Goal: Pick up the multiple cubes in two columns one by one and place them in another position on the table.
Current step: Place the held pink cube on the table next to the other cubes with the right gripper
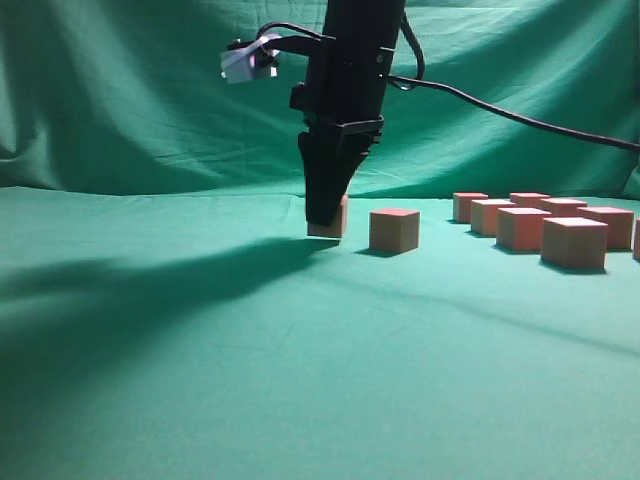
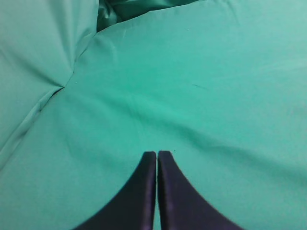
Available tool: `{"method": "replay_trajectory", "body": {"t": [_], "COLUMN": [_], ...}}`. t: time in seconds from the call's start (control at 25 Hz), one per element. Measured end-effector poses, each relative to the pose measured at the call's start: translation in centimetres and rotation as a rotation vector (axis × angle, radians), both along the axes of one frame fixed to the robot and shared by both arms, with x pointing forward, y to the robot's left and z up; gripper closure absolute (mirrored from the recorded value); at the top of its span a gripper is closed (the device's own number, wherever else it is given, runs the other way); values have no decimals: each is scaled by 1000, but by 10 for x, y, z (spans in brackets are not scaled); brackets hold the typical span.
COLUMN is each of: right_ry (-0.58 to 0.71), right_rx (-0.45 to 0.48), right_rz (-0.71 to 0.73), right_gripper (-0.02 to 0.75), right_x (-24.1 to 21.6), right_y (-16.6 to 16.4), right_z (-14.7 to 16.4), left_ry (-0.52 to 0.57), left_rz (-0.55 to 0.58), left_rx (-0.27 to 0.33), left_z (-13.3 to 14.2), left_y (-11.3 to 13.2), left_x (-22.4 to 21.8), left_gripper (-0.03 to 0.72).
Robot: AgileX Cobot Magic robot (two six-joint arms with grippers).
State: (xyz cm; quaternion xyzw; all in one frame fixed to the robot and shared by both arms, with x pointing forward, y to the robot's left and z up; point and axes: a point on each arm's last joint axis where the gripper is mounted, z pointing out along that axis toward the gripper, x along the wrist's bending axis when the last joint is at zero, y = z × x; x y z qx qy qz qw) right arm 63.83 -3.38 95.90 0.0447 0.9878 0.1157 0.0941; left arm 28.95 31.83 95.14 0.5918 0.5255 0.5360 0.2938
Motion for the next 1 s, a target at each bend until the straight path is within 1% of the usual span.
{"method": "replay_trajectory", "body": {"t": [0.2,0.36,1.0], "right_ry": [11,20,16], "right_rx": [14,9,-3], "right_rz": [-6,-7,-26], "right_gripper": [470,470,470], "right_x": [-1,0,1], "right_y": [1,2,0], "right_z": [-1,-5,-6], "left_ry": [0,0,0], "left_rz": [0,0,0], "left_rx": [0,0,0], "left_z": [0,0,0], "left_y": [0,0,0], "left_x": [0,0,0], "left_gripper": [688,688,688]}}
